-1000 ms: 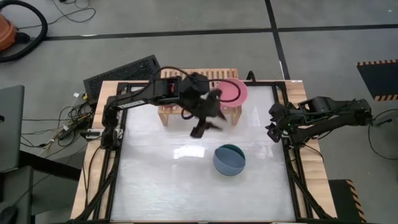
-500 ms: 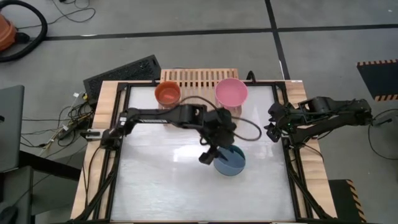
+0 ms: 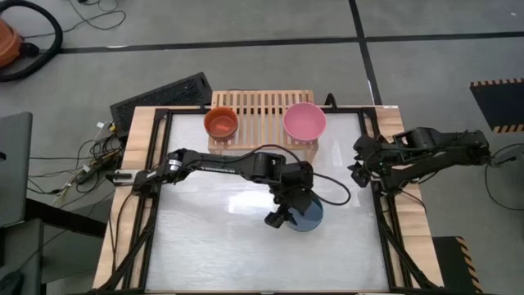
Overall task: Place and stack bowls onto a shelf
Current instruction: Stack the light blue bowl on top of the light red bowl on the shelf
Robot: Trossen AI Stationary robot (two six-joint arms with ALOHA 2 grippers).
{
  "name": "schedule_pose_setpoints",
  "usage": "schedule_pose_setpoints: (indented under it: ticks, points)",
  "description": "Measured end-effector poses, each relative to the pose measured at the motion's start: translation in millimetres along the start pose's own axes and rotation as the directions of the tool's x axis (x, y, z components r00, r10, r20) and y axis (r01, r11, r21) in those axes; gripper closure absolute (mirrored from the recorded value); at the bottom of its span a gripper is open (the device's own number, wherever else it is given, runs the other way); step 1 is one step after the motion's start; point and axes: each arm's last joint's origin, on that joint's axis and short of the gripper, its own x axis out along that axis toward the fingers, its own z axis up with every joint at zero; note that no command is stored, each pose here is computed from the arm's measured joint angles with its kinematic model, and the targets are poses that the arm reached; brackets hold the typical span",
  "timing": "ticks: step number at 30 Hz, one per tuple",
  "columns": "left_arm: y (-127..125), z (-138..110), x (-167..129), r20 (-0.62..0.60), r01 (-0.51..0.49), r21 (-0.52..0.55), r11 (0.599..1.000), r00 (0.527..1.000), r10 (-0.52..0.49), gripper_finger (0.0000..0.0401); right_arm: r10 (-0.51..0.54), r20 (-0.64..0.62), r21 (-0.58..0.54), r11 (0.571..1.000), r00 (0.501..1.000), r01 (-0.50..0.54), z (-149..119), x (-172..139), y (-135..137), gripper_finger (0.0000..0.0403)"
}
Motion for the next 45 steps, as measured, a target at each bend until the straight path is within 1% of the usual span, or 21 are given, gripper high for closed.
schedule_pose_setpoints:
  ticks: [1, 3, 5, 8, 10, 12, 14, 17, 22, 24, 27, 28, 31, 34, 35, 37, 39, 41, 45]
  points:
    - [1.1, -0.7, 1.3, -0.004, -0.006, -0.001, 1.0, 1.0, 0.006, 0.0232, 0.0, 0.0, 0.0, 1.0, 1.0, 0.0, 0.1, 0.1, 0.1, 0.0168]
    - [1.5, -7.4, 6.3, -0.048, 0.009, -0.04, 0.999, 0.999, -0.011, 0.0232, 0.001, -0.001, -0.001, 1.0, 1.0, -0.001, -0.2, 0.0, 0.1, 0.0168]
    - [6.6, -8.4, 15.2, -0.032, -0.001, -0.028, 1.0, 1.0, 0.0, 0.0232, 0.002, -0.001, -0.003, 1.0, 1.0, -0.002, -0.2, 0.0, 0.3, 0.0168]
    - [7.8, -14.3, 20.7, -0.066, 0.009, -0.069, 0.998, 0.998, -0.014, 0.0232, 0.005, -0.003, -0.009, 1.0, 1.0, -0.005, -0.6, -0.2, 0.6, 0.0168]
    - [8.8, -15.0, 23.6, -0.064, 0.015, -0.072, 0.997, 0.998, -0.019, 0.0232, 0.005, -0.004, -0.021, 1.0, 1.0, -0.005, -0.6, -0.2, 0.6, 0.0168]
    - [6.9, -19.2, 25.7, -0.097, 0.032, -0.089, 0.996, 0.994, -0.041, 0.0232, 0.004, -0.005, -0.029, 1.0, 1.0, -0.004, -0.7, -0.1, 0.5, 0.0168]
    - [5.9, -18.1, 27.2, -0.095, 0.025, -0.068, 0.997, 0.995, -0.031, 0.0238, 0.004, -0.005, -0.033, 0.999, 1.0, -0.004, -0.7, -0.1, 0.5, 0.0168]
    - [4.8, -16.7, 25.9, -0.1, 0.006, -0.045, 0.999, 0.995, -0.01, 0.0273, 0.004, -0.005, -0.035, 0.999, 1.0, -0.004, -0.6, -0.1, 0.5, 0.0168]
    - [2.0, -14.2, 23.6, -0.101, 0.009, -0.019, 1.0, 0.995, -0.011, 0.038, 0.004, -0.005, -0.035, 0.999, 1.0, -0.004, -0.6, -0.1, 0.5, 0.0168]
    - [0.3, -12.5, 22.3, -0.102, -0.002, -0.009, 1.0, 0.995, 0.001, 0.0392, 0.004, -0.005, -0.033, 0.999, 1.0, -0.004, -0.7, -0.1, 0.5, 0.0168]
    - [-3.7, -4.9, 14.2, -0.104, -0.037, 0.008, 0.999, 0.994, 0.037, 0.0398, 0.004, -0.004, -0.032, 0.999, 1.0, -0.004, -0.6, -0.1, 0.5, 0.0168]
    - [-5.4, -0.9, 8.3, -0.085, -0.051, 0.016, 0.999, 0.995, 0.052, 0.0399, 0.004, -0.004, -0.032, 0.999, 1.0, -0.004, -0.6, -0.1, 0.6, 0.0168]
    - [-12.5, 9.0, -12.6, -0.047, -0.081, 0.011, 0.997, 0.996, 0.081, 0.04, 0.004, -0.003, -0.031, 1.0, 1.0, -0.004, -0.6, -0.2, 0.5, 0.0168]
    - [-20.5, 18.5, -38.8, -0.029, -0.16, 0.037, 0.986, 0.986, 0.161, 0.04, 0.004, -0.002, -0.031, 1.0, 1.0, -0.004, -0.5, -0.2, 0.6, 0.0168]
    - [-22.5, 20.7, -46.5, -0.03, -0.202, 0.057, 0.978, 0.979, 0.204, 0.04, 0.004, -0.002, -0.031, 1.0, 1.0, -0.004, -0.4, -0.1, 0.5, 0.0168]
    - [-27.3, 26.2, -67.3, -0.024, -0.304, 0.112, 0.946, 0.951, 0.308, 0.04, 0.001, 0.001, -0.03, 1.0, 1.0, -0.001, -0.3, -0.1, 0.5, 0.0168]
    - [-29.4, 31.2, -86.4, -0.007, -0.414, 0.161, 0.896, 0.907, 0.421, 0.0401, -0.002, 0.006, -0.03, 1.0, 1.0, 0.003, -0.1, -0.1, 0.4, 0.0168]
    - [-28.7, 35.6, -103.7, 0.023, -0.508, 0.188, 0.841, 0.858, 0.513, 0.0401, -0.013, 0.016, -0.029, 0.999, 1.0, 0.013, 0.3, -0.1, 0.1, 0.0168]
    - [-21.3, 42.7, -131.3, 0.103, -0.647, 0.185, 0.74, 0.762, 0.64, 0.0401, -0.033, 0.038, -0.026, 0.999, 0.999, 0.034, 1.1, -0.1, -0.3, 0.0168]
